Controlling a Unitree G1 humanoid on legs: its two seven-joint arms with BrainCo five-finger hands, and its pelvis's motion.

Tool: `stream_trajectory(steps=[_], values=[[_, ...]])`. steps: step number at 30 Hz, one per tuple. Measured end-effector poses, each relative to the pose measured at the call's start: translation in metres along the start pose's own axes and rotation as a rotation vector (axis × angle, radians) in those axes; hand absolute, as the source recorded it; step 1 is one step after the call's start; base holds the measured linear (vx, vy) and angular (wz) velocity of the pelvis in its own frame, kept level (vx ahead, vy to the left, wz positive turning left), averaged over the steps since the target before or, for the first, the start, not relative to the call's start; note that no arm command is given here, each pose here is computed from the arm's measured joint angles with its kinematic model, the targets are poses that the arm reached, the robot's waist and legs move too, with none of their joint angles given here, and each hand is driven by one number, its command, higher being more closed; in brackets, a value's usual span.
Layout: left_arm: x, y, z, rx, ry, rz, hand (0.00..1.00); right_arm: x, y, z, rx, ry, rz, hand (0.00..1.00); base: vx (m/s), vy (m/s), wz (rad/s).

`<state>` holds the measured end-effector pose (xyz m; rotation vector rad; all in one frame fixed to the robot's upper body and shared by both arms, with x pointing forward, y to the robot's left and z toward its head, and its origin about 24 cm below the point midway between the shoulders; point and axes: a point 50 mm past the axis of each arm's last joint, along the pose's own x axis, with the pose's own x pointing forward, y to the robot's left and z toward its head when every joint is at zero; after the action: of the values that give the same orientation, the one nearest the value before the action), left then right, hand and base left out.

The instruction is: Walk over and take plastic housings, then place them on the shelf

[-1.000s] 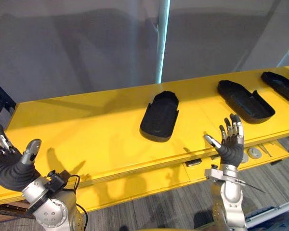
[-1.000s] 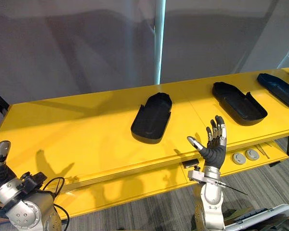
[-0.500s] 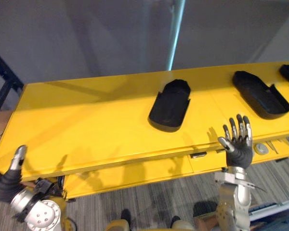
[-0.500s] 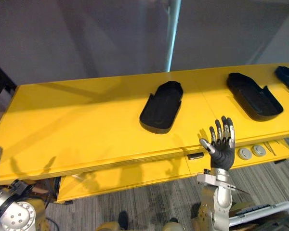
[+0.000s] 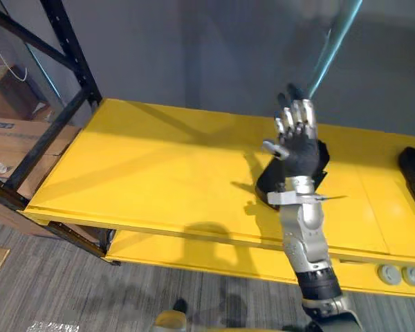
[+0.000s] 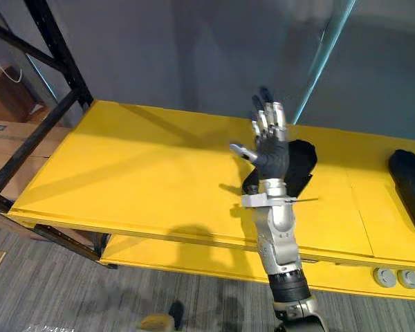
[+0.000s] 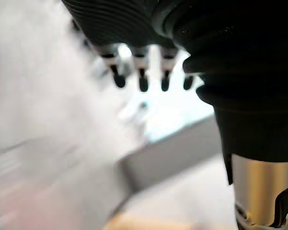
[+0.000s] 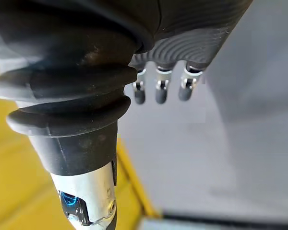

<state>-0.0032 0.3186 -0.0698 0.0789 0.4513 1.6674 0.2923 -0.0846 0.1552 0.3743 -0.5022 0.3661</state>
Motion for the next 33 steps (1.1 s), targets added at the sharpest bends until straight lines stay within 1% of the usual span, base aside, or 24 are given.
stream_trajectory(steps=[1, 2, 4, 5, 7, 8, 10, 11, 12, 13, 14, 16, 18, 23, 28, 33], values=[[-0.006, -0.006, -0.015, 0.026, 0.081, -0.116, 0.0, 0.001, 0.003, -0.014, 0.032, 0.07, -0.017, 0.0, -0.07, 0.004, 0.04], [-0.01, -0.011, -0.022, 0.04, 0.117, -0.183, 0.0, 0.001, 0.004, -0.021, 0.04, 0.102, -0.028, 0.0, -0.11, 0.015, 0.16], [-0.035, -0.043, -0.036, 0.04, 0.226, -0.463, 0.0, 0.007, 0.01, -0.035, 0.053, 0.161, -0.05, 0.0, -0.16, 0.044, 0.22], [-0.042, -0.053, -0.037, 0.025, 0.25, -0.537, 0.0, 0.011, 0.013, -0.034, 0.049, 0.16, -0.041, 0.0, -0.18, 0.049, 0.02], [-0.072, -0.096, -0.031, -0.014, 0.275, -0.816, 0.0, 0.03, 0.028, -0.022, 0.025, 0.105, 0.012, 0.0, -0.31, 0.031, -0.11], [-0.08, -0.106, -0.028, -0.024, 0.273, -0.88, 0.0, 0.034, 0.03, -0.02, 0.011, 0.094, 0.022, 0.0, -0.38, 0.007, -0.08], [-0.107, -0.135, -0.017, -0.022, 0.242, -1.104, 0.0, 0.037, 0.038, -0.021, -0.03, 0.112, 0.052, 0.0, -0.24, -0.022, 0.02], [-0.113, -0.14, -0.015, -0.011, 0.232, -1.154, 0.0, 0.037, 0.039, -0.023, -0.042, 0.119, 0.053, 0.0, -0.12, -0.03, 0.07], [-0.125, -0.148, -0.013, 0.015, 0.218, -1.245, 0.0, 0.037, 0.041, -0.024, -0.069, 0.122, 0.045, 0.0, -0.06, -0.022, 0.03], [-0.131, -0.152, -0.013, 0.031, 0.214, -1.28, 0.0, 0.037, 0.041, -0.024, -0.078, 0.119, 0.039, 0.0, -0.04, -0.029, -0.01], [-0.146, -0.159, -0.014, 0.056, 0.214, -1.357, 0.0, 0.041, 0.047, -0.023, -0.093, 0.101, 0.023, 0.0, -0.01, -0.018, -0.06], [-0.15, -0.161, -0.014, 0.057, 0.216, -1.38, 0.0, 0.047, 0.052, -0.022, -0.088, 0.091, 0.02, 0.0, 0.03, -0.011, -0.12], [-0.155, -0.163, -0.014, 0.06, 0.227, -1.399, 0.0, 0.053, 0.057, -0.016, -0.123, 0.051, 0.002, 0.0, 0.07, -0.011, -0.05], [-0.157, -0.165, -0.019, 0.055, 0.275, -1.387, 0.0, 0.058, 0.057, -0.01, -0.18, -0.012, -0.065, 0.0, 0.04, -0.01, 0.0], [-0.156, -0.164, -0.023, 0.062, 0.29, -1.4, 0.0, 0.057, 0.053, -0.011, -0.273, -0.063, -0.174, 0.0, 0.0, -0.02, -0.08], [-0.149, -0.163, -0.026, 0.097, 0.275, -1.416, 0.0, 0.056, 0.043, -0.007, -0.313, -0.123, -0.283, 0.0, -0.01, 0.004, -0.1]])
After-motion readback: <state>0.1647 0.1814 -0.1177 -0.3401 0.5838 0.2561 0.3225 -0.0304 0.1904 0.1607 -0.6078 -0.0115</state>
